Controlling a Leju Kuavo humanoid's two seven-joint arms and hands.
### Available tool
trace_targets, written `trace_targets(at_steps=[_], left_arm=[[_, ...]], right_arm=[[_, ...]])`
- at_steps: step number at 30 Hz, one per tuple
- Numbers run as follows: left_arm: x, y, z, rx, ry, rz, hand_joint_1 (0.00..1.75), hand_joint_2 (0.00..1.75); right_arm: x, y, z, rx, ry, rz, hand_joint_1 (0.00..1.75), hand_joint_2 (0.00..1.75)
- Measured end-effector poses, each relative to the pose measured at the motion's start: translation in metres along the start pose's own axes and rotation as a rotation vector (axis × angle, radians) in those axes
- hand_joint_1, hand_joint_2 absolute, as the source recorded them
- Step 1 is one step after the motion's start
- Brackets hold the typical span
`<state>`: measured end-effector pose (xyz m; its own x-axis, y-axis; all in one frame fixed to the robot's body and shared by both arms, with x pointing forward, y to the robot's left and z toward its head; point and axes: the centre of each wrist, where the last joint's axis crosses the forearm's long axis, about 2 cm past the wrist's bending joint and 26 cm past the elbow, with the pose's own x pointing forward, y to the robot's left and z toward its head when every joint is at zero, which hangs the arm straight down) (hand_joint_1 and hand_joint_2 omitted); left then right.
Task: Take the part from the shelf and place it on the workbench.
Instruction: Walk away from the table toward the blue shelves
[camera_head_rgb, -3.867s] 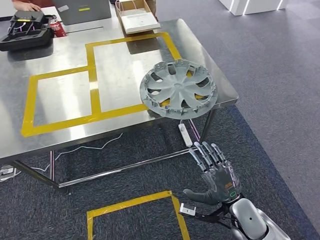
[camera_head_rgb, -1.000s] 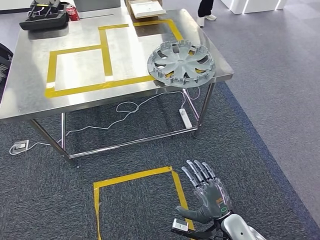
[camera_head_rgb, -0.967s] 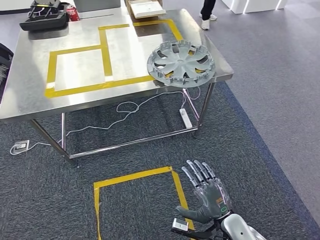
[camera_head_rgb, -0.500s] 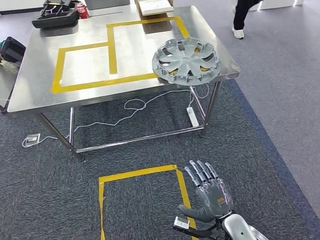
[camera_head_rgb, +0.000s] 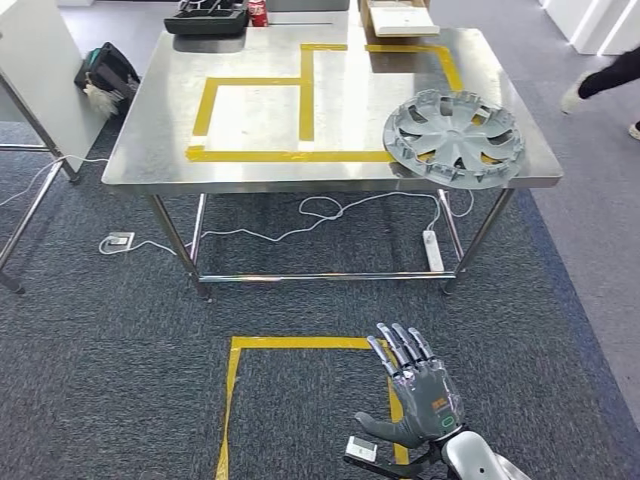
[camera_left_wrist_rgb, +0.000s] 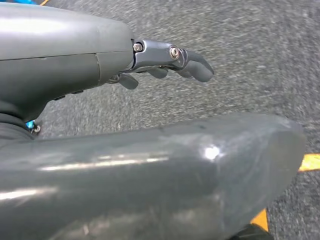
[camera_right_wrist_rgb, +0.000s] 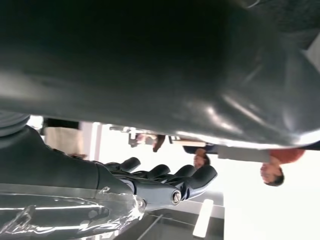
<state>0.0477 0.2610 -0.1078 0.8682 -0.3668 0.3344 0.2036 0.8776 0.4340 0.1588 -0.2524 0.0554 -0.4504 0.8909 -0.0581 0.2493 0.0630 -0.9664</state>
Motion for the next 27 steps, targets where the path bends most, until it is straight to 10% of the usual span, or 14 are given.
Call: trace_targets(at_steps=[27], left_arm=[[0.0019, 0.0004, -0.0007, -0.002, -0.009, -0.008, 0.00, 0.00]], right_arm=[[-0.0014, 0.0024, -0.0004, 0.004, -0.008, 0.013, 0.00, 0.00]])
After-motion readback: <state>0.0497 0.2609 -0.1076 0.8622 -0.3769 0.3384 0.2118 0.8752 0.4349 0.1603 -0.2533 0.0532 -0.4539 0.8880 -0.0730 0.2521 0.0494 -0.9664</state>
